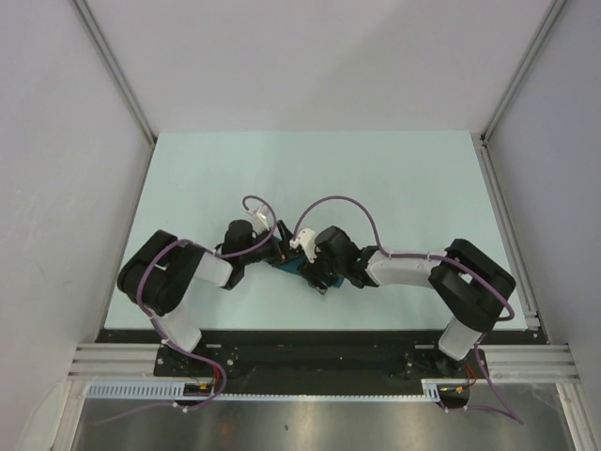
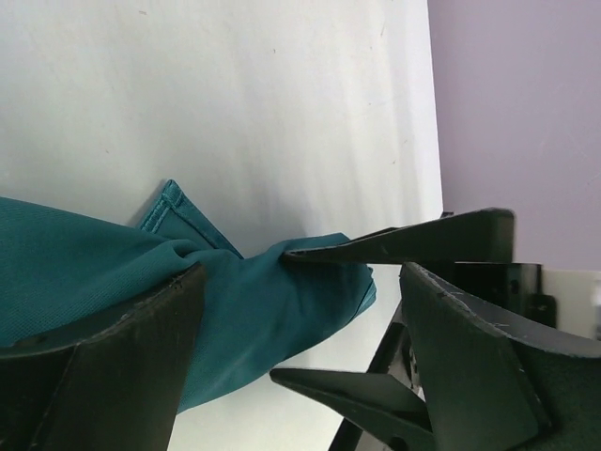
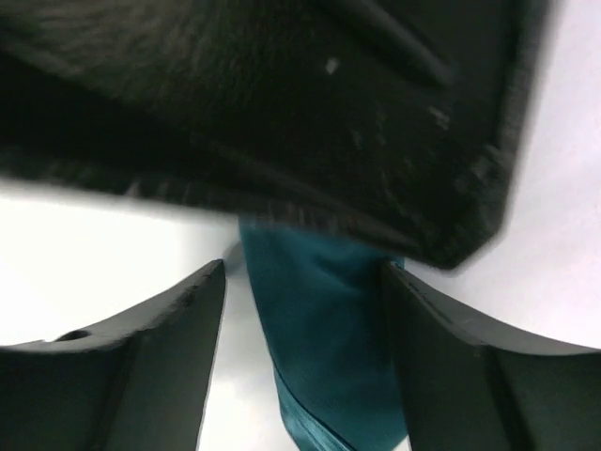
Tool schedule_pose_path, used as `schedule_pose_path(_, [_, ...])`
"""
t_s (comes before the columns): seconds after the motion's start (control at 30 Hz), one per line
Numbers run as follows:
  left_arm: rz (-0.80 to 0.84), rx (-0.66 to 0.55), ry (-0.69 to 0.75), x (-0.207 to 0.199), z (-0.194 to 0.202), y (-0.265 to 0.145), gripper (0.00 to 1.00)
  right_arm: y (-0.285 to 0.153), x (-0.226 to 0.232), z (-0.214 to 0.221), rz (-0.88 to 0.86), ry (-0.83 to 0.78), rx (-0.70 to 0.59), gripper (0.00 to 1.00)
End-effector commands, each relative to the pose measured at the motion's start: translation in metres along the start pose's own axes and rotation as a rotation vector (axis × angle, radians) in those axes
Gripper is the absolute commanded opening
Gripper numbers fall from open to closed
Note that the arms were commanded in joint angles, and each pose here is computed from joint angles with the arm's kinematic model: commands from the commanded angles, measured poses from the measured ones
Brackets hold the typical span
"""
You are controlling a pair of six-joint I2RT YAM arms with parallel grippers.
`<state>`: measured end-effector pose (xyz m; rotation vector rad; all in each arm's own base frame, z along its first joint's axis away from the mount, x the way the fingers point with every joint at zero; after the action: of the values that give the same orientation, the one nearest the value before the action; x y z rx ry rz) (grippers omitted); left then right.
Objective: Fold the napkin, place the utensils inside, and roll it up
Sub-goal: Roll the napkin with the utensil
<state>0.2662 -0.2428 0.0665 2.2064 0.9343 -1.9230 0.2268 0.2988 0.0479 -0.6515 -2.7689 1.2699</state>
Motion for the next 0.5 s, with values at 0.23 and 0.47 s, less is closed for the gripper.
schedule_pose_path(0.23, [-0.059,-0.062,0.056,-0.022,-0.048,0.005,0.99,0.006,-0.009,0.019,-0.104,0.174,0.123,0.29])
schedule_pose_path(0.47, [-0.087,-0.274,0.155,-0.062,-0.137,-0.037,1.0,0.0,0.003,0.03,-0.267,0.322,0.142,0.17])
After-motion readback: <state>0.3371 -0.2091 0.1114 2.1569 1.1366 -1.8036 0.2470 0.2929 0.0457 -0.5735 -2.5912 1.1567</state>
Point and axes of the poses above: each gripper's point midway between its finger pads, its own y axis out along the fingers, its own x axis along the line the jaws close on, z = x × y, the point moved 3 cm from there along -y, back along the fingers, and after that the axes turned 11 degrees about -y, right-handed, at the moved point
